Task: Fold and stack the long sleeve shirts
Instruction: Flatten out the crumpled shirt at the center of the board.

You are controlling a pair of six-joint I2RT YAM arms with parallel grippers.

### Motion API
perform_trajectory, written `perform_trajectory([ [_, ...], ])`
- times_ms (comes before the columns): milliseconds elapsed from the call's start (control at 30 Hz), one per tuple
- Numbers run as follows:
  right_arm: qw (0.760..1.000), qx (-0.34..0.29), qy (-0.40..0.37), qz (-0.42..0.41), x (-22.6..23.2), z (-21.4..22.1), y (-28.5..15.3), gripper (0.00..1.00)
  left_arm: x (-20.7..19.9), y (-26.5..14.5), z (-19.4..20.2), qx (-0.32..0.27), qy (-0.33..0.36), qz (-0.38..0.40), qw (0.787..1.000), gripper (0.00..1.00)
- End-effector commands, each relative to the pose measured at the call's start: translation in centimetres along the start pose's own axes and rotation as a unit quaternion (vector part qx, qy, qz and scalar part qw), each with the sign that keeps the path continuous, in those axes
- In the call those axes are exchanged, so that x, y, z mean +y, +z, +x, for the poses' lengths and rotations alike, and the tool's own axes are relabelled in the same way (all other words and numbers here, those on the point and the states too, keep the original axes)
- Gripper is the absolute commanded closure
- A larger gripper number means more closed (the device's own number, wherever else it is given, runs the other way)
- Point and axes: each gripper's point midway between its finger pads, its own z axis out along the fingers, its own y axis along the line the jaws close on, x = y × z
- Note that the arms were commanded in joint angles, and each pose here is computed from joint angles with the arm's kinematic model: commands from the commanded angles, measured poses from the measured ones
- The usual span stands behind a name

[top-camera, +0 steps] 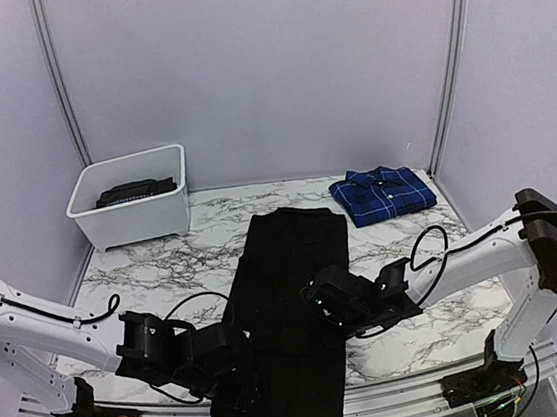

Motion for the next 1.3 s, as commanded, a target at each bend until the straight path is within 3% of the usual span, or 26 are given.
perform_trajectory([
  [0, 1.0, -0.023, 0.0, -0.013, 1.4, -2.1, 0.2, 0.46, 0.4, 0.2, 1.4, 0.004, -0.007, -0.025, 1.0, 0.37],
  [167, 1.0, -0.022, -0.003, -0.002, 1.0, -2.0, 0.3, 0.46, 0.3, -1.2, 0.5, -0.029, -0.006, -0.065, 0.997, 0.36],
  [367, 1.0, -0.024, -0.003, 0.01, 0.5, -1.9, 0.5, 0.46, 1.1, -1.0, 1.0, -0.034, 0.0, -0.11, 0.993, 0.41],
  [500, 1.0, -0.023, -0.004, 0.017, 0.2, -1.8, 0.8, 0.46, 1.3, -0.2, 1.0, -0.028, 0.011, -0.126, 0.992, 0.39],
  [667, 0.999, -0.025, 0.006, 0.034, -1.0, -2.2, 1.7, 0.46, 1.1, 0.9, 0.5, -0.03, 0.029, -0.145, 0.988, 0.28],
  [800, 0.999, -0.027, 0.012, 0.043, -1.8, -2.9, 2.4, 0.46, 1.1, 1.7, 0.1, -0.036, 0.041, -0.162, 0.985, 0.3],
  [900, 0.998, -0.025, 0.014, 0.053, -2.6, -3.3, 3.0, 0.47, 1.6, 2.1, -0.1, -0.039, 0.045, -0.178, 0.982, 0.43],
  [1100, 0.997, -0.029, 0.02, 0.063, -4.0, -4.4, 3.2, 0.47, 1.4, 1.9, -0.3, -0.041, 0.051, -0.178, 0.982, 0.83],
  [1267, 0.997, -0.027, 0.016, 0.066, -4.2, -4.5, 3.4, 0.47, 1.0, 0.3, -0.5, -0.048, 0.046, -0.157, 0.985, 1.0],
])
